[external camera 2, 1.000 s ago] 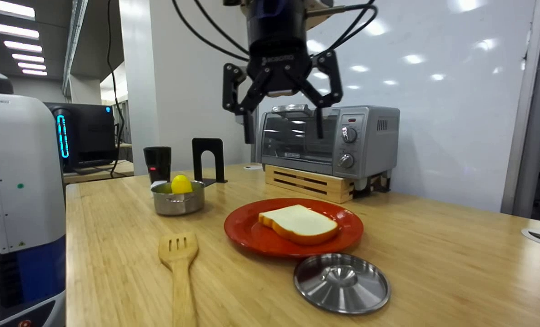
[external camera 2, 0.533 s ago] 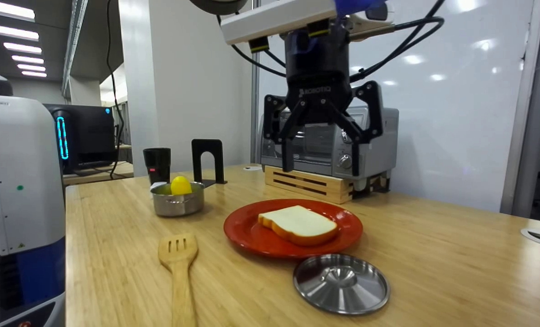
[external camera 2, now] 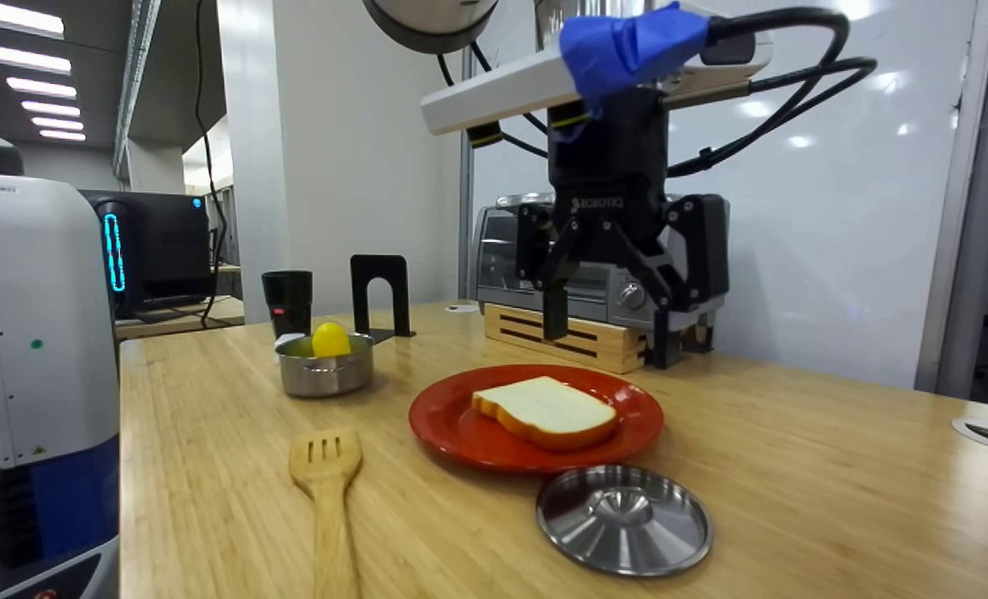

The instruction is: Take the banana toy from the red plate, place it in the pot, and then cover the pot with the lid

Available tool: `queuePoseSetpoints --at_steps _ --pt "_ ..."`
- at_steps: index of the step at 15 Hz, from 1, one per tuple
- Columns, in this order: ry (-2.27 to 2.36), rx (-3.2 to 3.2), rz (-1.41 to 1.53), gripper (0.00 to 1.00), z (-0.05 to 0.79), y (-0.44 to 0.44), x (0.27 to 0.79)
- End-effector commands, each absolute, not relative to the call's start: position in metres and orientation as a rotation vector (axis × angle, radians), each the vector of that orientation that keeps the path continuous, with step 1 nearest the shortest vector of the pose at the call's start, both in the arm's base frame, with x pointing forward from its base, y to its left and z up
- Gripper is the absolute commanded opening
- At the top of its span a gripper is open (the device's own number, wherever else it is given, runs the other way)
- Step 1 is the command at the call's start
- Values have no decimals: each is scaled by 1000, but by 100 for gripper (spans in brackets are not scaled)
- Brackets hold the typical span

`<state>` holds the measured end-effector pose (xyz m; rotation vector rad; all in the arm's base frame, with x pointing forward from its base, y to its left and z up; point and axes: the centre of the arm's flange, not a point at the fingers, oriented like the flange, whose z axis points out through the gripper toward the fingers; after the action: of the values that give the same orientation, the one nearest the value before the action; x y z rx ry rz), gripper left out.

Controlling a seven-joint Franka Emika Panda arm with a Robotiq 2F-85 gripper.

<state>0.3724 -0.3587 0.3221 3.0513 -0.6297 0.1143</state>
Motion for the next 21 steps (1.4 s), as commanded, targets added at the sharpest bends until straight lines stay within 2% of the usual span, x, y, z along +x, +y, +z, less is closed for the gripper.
queuePoseSetpoints --at_steps 1,10,21 --pt "-628 3052 114 100 322 -358 373" --pt "-661 3035 110 100 313 -351 376" --pt "-1004 2946 43 100 298 -373 364"
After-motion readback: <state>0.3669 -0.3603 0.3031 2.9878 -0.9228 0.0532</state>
